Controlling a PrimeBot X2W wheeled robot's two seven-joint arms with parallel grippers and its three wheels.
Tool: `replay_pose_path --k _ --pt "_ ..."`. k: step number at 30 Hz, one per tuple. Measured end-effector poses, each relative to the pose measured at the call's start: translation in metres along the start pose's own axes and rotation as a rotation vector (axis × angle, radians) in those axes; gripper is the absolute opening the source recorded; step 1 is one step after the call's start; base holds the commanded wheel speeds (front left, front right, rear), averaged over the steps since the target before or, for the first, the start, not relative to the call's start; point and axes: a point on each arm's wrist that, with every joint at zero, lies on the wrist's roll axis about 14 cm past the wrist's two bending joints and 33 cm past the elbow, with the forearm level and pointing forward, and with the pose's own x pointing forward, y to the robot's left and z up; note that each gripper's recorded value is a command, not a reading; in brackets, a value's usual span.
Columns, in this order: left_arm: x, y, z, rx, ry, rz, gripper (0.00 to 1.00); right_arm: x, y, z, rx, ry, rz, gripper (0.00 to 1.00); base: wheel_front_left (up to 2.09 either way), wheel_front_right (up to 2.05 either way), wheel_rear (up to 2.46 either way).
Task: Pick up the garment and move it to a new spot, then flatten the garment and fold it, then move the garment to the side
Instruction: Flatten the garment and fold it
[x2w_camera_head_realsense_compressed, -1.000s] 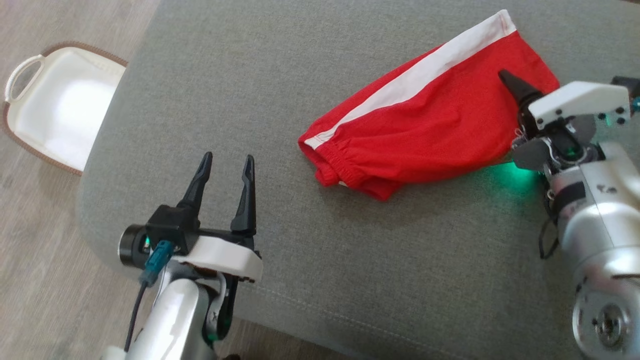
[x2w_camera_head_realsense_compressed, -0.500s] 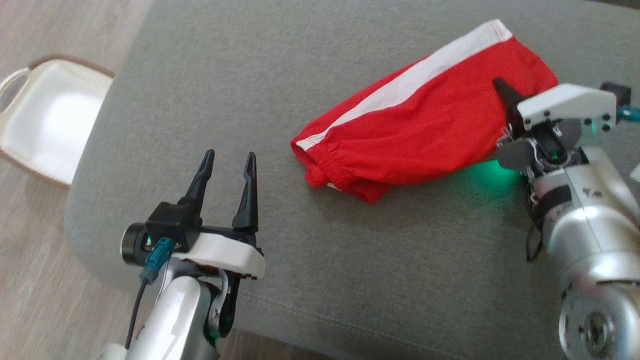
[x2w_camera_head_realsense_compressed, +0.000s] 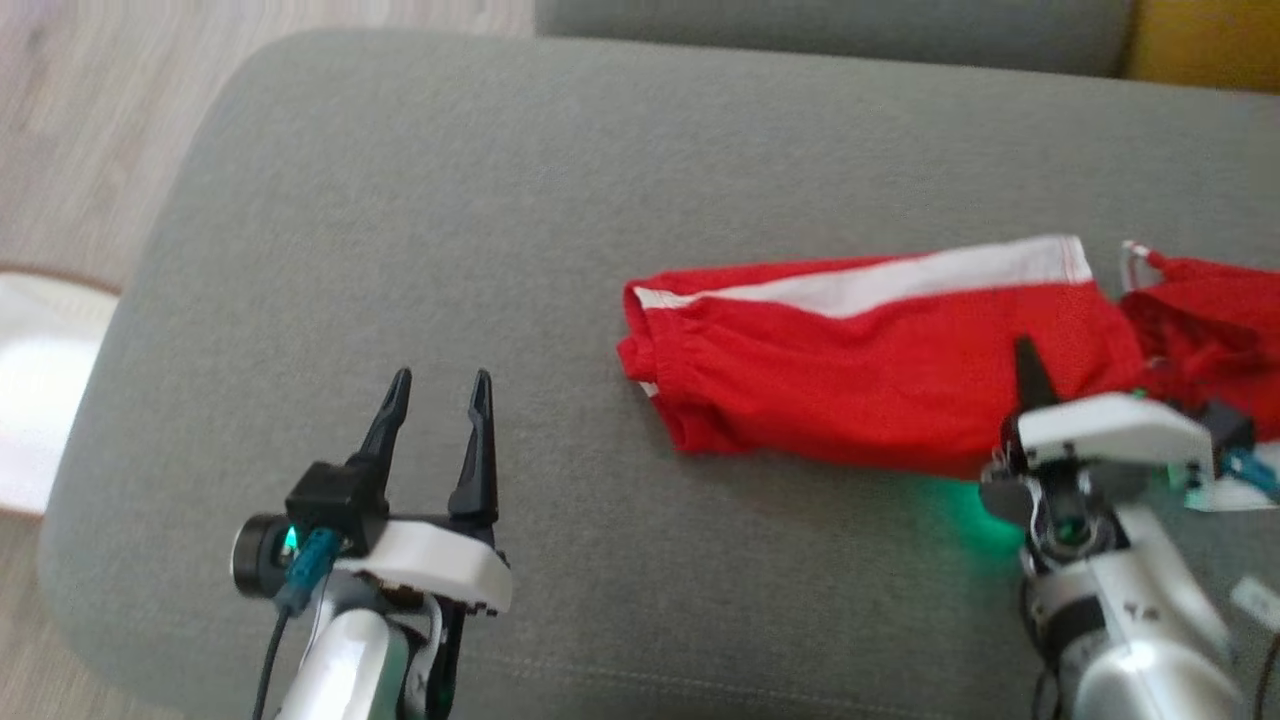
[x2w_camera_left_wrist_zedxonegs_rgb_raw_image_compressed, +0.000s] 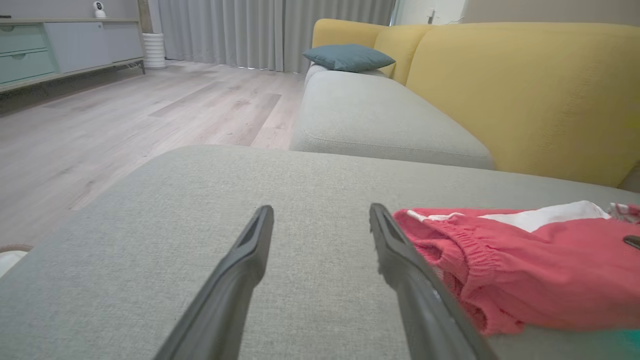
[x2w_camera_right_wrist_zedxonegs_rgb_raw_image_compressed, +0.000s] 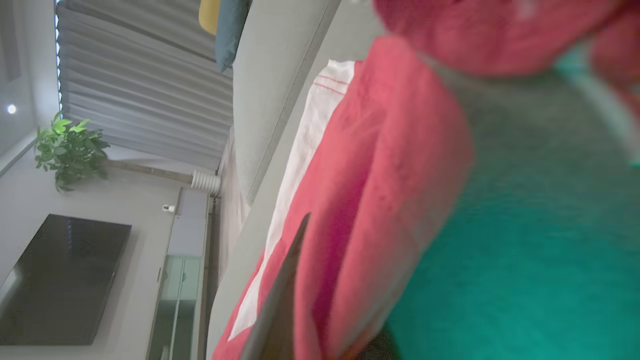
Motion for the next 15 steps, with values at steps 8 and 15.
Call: replay_pose_path --k 8,15 --pt "-0.005 -0.018 0.007 0.001 -0.025 -0.061 1.00 -0.037 -0.030 0.011 0.002 -0.109 -0.054 0.00 0.00 0.00 0.00" --pt "-0.010 -0.014 0.011 0.013 -0.036 -0.055 1.00 -0.034 -0.005 0.007 -0.027 -0.143 0.016 0.00 0.00 0.00 0.00"
